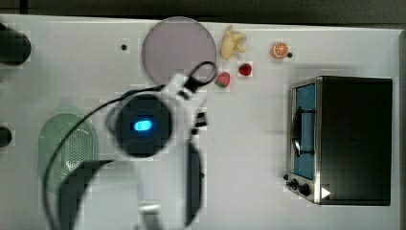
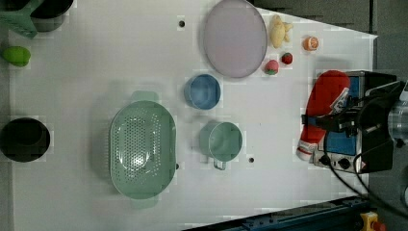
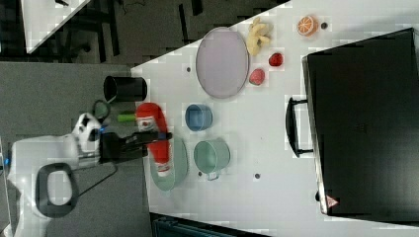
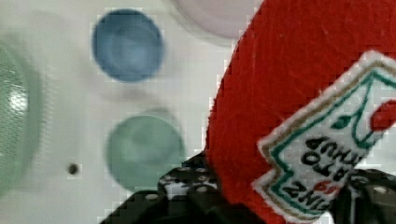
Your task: Pick Ketchup from the table and place it in strainer.
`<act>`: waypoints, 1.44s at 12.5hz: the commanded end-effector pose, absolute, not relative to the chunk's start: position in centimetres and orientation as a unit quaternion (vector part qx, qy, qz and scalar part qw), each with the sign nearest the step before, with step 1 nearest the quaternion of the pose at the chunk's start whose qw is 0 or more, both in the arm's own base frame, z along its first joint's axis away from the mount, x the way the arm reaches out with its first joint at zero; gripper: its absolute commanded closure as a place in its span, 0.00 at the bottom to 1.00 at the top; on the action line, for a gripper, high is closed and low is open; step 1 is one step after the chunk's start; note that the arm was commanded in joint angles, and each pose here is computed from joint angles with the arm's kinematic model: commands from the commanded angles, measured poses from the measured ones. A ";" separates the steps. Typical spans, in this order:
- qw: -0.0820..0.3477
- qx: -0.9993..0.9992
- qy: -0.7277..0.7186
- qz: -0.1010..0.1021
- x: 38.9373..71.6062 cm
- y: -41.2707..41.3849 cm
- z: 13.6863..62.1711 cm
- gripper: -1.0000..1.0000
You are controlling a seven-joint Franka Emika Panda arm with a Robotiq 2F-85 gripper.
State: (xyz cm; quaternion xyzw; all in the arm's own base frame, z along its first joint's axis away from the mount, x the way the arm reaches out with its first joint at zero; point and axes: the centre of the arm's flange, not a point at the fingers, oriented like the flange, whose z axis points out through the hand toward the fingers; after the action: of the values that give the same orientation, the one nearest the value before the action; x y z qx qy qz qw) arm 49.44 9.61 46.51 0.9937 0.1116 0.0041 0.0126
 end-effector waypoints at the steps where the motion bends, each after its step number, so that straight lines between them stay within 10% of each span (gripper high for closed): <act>1: -0.005 0.998 0.047 -0.042 47.5 18.9 43.0 0.39; 12: -0.122 0.987 -0.092 -0.049 43.6 37.7 29.3 0.39; 16: -0.143 0.984 -0.092 -0.052 43.9 38.1 24.4 0.03; 18: -0.143 0.982 -0.113 -0.042 44.7 37.5 25.4 0.00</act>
State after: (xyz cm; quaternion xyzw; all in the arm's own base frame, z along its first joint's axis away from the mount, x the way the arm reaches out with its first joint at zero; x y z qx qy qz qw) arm 42.53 37.34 21.96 0.9862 -0.0719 -0.0839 -0.1237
